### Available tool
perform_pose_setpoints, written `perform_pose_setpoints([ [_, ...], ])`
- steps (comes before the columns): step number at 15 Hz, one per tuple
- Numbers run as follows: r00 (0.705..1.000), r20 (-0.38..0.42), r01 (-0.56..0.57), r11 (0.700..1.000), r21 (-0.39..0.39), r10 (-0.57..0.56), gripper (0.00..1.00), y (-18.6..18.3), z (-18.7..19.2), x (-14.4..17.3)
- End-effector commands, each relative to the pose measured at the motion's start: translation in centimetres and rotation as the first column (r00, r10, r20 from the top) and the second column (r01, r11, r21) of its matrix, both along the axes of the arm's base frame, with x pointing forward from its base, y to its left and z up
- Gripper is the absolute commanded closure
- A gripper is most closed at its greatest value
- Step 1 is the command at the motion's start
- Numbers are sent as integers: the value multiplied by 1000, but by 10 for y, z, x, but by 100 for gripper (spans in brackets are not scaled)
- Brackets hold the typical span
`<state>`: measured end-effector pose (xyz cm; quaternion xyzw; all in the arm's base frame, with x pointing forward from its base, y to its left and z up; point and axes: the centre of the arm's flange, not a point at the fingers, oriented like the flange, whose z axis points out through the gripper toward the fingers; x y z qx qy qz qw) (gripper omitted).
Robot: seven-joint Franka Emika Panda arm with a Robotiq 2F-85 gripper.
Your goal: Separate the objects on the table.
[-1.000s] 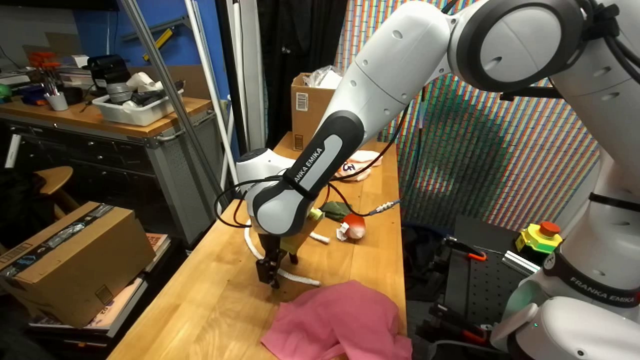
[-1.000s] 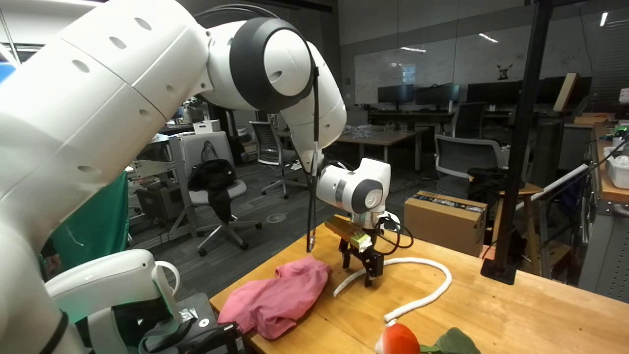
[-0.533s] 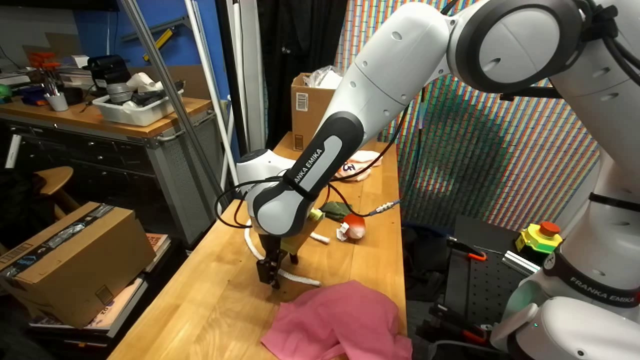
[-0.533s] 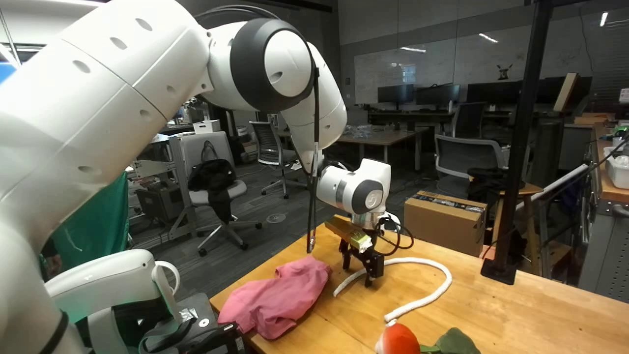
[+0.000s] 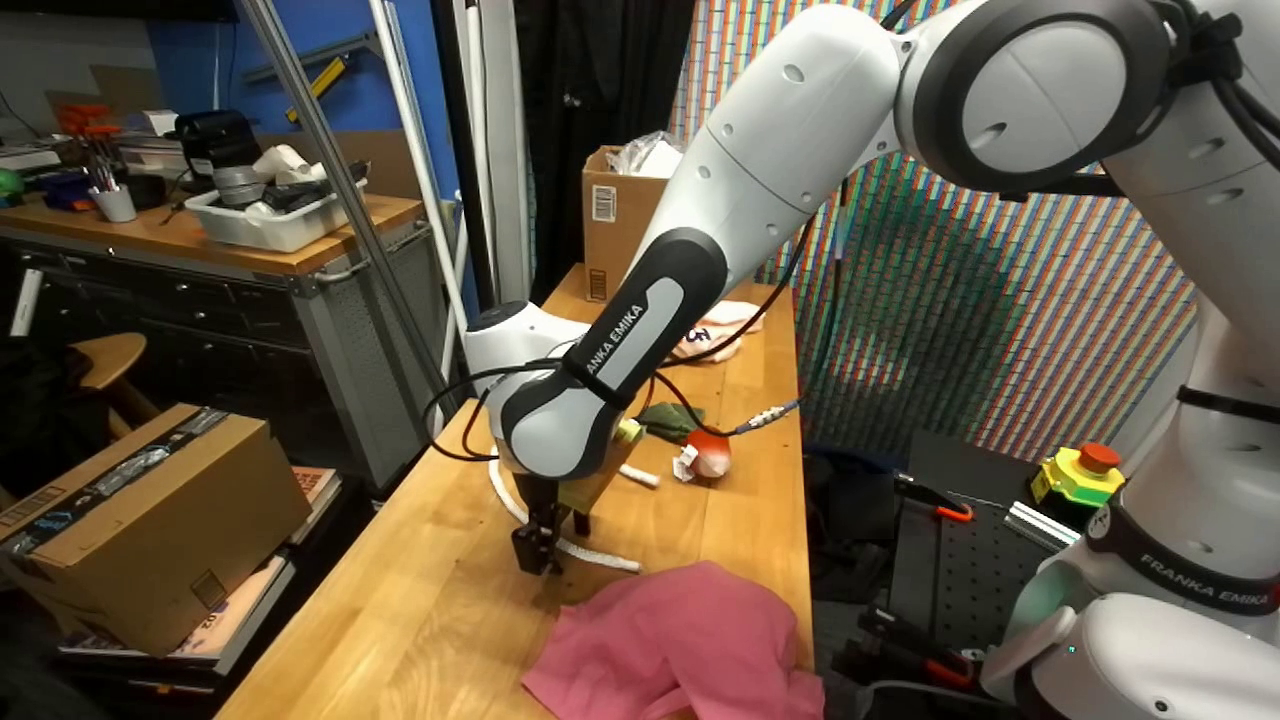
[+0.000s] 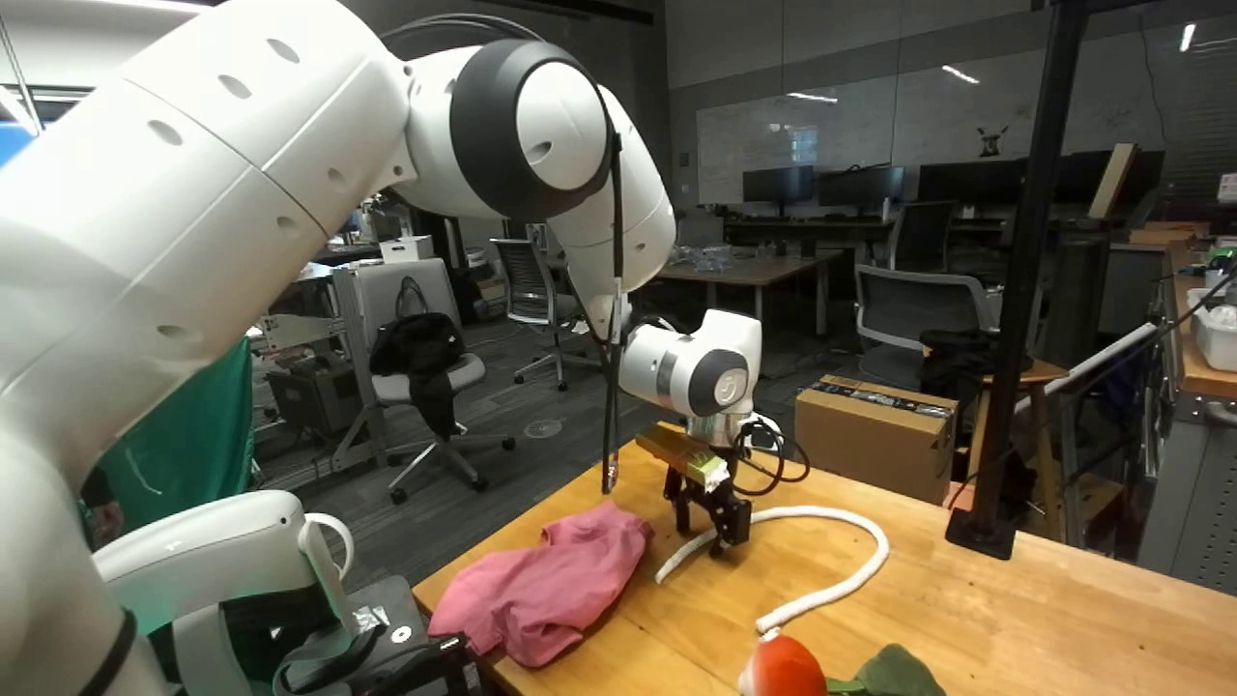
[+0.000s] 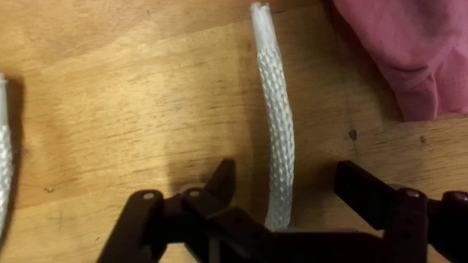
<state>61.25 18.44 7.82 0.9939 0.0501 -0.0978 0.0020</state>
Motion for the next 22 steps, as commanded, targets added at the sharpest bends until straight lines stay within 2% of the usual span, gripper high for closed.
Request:
perform_pose_setpoints([
  [1, 1000, -5, -19, 999, -45, 18, 56, 4, -13, 2],
  [5, 1000, 0, -25, 997, -70, 25, 88, 0, -14, 3],
  [7, 999, 5, -32, 996, -87, 33, 97, -2, -13, 4],
  [10, 998, 35, -53, 990, -132, 58, 96, -2, -5, 12],
  [11, 996, 49, -62, 986, -152, 70, 99, -3, -1, 16],
  [12, 994, 71, -69, 982, -176, 82, 96, -2, 7, 23],
  [17, 970, 197, -77, 951, -300, 141, 95, 2, 42, 61],
  [22, 949, 281, -39, 941, -336, 140, 96, 7, 62, 86],
])
